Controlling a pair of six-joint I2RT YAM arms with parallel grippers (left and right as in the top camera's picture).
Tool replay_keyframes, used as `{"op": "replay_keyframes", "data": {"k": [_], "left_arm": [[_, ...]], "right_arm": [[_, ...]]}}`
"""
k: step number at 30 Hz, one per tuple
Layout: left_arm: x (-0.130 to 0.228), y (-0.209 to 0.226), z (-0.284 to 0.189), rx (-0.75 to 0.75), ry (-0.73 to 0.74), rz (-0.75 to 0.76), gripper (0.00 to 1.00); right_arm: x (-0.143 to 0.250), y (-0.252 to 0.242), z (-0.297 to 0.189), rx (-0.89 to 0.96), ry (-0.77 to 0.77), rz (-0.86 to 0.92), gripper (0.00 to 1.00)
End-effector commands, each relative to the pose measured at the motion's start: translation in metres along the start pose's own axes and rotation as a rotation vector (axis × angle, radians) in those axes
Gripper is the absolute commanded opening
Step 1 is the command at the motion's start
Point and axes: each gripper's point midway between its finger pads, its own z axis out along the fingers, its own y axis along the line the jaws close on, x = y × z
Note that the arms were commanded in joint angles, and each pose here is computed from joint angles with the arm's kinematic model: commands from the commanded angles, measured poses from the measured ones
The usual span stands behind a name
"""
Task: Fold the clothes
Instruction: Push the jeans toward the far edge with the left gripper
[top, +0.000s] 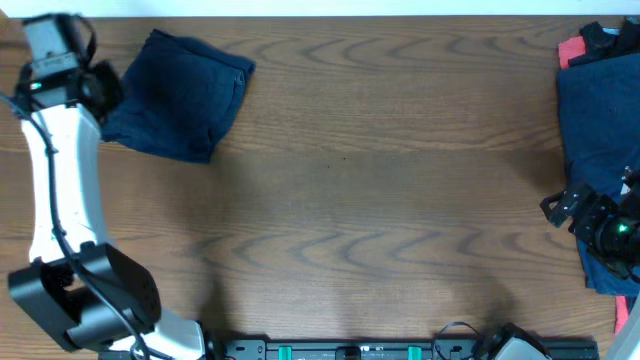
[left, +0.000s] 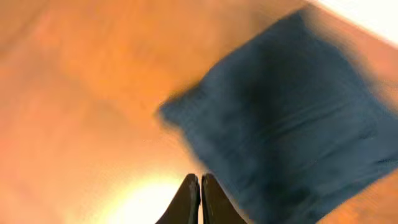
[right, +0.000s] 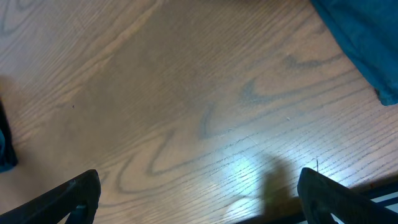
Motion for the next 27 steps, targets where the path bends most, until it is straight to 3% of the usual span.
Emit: {"op": "replay_keyframes", "data": {"k": [1,11,27], "left_arm": [[0.036,0.029,0.035,-0.082,0.143,-0.126,0.06],[0.086,0.021,0.098,0.000,0.352,-0.219,0.06],[0.141,0.004,0.162,0.047,0.537,-0.257,0.06]], "right_arm": [[-0.002,-0.001,-0.002,0.007,-0.006,-0.020,0.99],[-0.002,-0.001,-0.002,0.007,-0.007,-0.020,0.99],[-0.002,-0.001,-0.002,0.007,-0.006,-0.020,0.99]]}}
